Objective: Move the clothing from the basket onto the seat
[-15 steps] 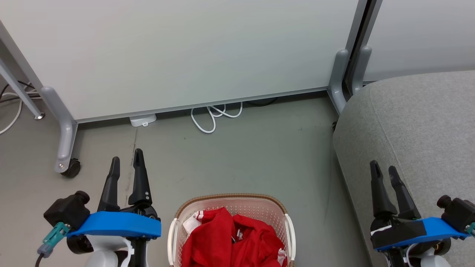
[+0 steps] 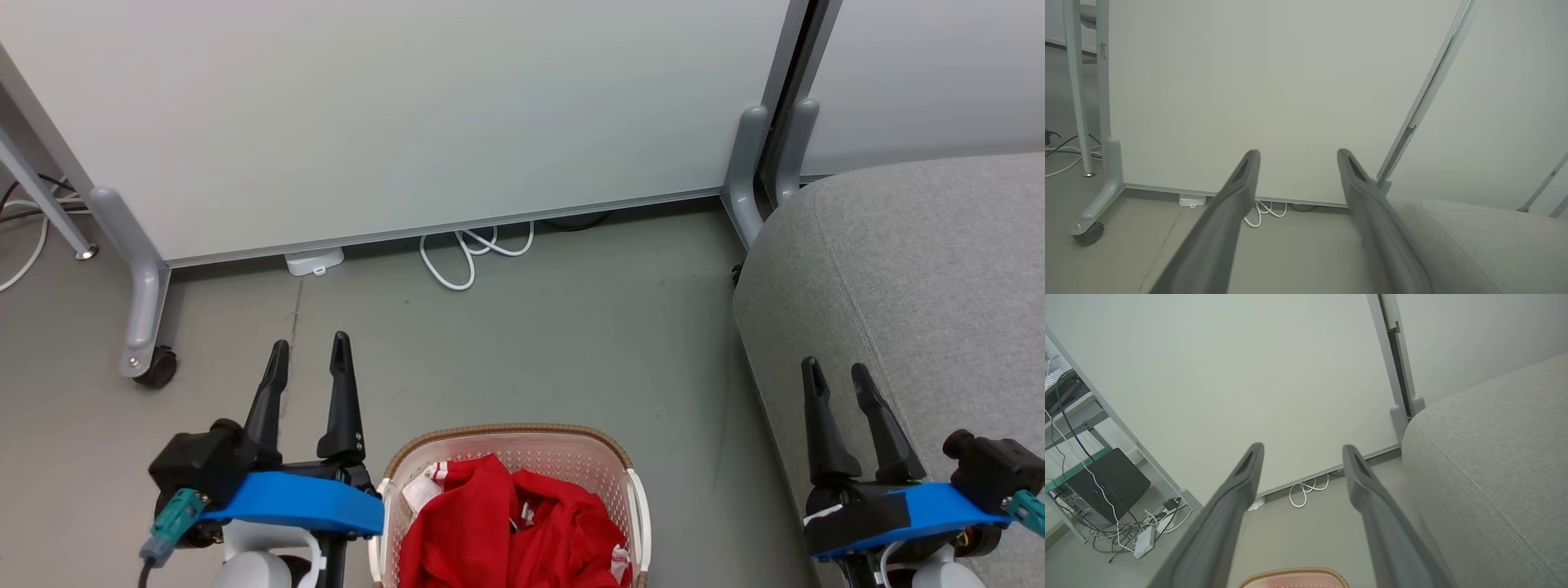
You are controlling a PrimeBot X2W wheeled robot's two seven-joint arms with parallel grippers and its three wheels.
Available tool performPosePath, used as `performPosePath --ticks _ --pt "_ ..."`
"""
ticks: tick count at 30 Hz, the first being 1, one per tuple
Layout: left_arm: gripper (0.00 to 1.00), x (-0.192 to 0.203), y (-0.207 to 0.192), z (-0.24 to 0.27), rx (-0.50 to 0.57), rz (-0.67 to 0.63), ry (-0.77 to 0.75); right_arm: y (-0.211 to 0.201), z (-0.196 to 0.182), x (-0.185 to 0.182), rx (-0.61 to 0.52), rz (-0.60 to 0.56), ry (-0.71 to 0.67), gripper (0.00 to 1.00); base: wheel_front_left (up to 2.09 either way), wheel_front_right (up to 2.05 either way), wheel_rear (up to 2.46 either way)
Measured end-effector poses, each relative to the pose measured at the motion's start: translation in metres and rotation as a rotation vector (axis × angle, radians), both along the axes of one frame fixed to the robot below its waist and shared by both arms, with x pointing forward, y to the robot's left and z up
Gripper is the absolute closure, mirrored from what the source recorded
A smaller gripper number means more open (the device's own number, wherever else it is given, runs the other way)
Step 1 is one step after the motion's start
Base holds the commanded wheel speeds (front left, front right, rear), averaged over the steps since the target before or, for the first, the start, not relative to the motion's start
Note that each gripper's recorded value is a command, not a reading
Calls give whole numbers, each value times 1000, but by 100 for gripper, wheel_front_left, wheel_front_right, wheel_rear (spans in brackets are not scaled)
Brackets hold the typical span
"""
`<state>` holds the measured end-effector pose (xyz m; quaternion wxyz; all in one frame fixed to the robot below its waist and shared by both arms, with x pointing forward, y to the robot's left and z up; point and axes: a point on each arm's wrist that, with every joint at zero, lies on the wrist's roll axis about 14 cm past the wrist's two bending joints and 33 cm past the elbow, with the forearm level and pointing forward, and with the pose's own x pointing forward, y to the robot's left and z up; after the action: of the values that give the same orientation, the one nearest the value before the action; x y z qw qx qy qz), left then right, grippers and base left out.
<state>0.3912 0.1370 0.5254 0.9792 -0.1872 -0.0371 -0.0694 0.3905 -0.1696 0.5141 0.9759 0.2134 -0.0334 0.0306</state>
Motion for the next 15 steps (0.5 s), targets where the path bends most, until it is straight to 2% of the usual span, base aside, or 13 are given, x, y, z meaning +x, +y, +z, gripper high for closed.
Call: performPosePath --ticks 15 --pt "0 -5 -12 0 134 -34 -37 7 -2 -4 -140 23 -13 0 0 0 0"
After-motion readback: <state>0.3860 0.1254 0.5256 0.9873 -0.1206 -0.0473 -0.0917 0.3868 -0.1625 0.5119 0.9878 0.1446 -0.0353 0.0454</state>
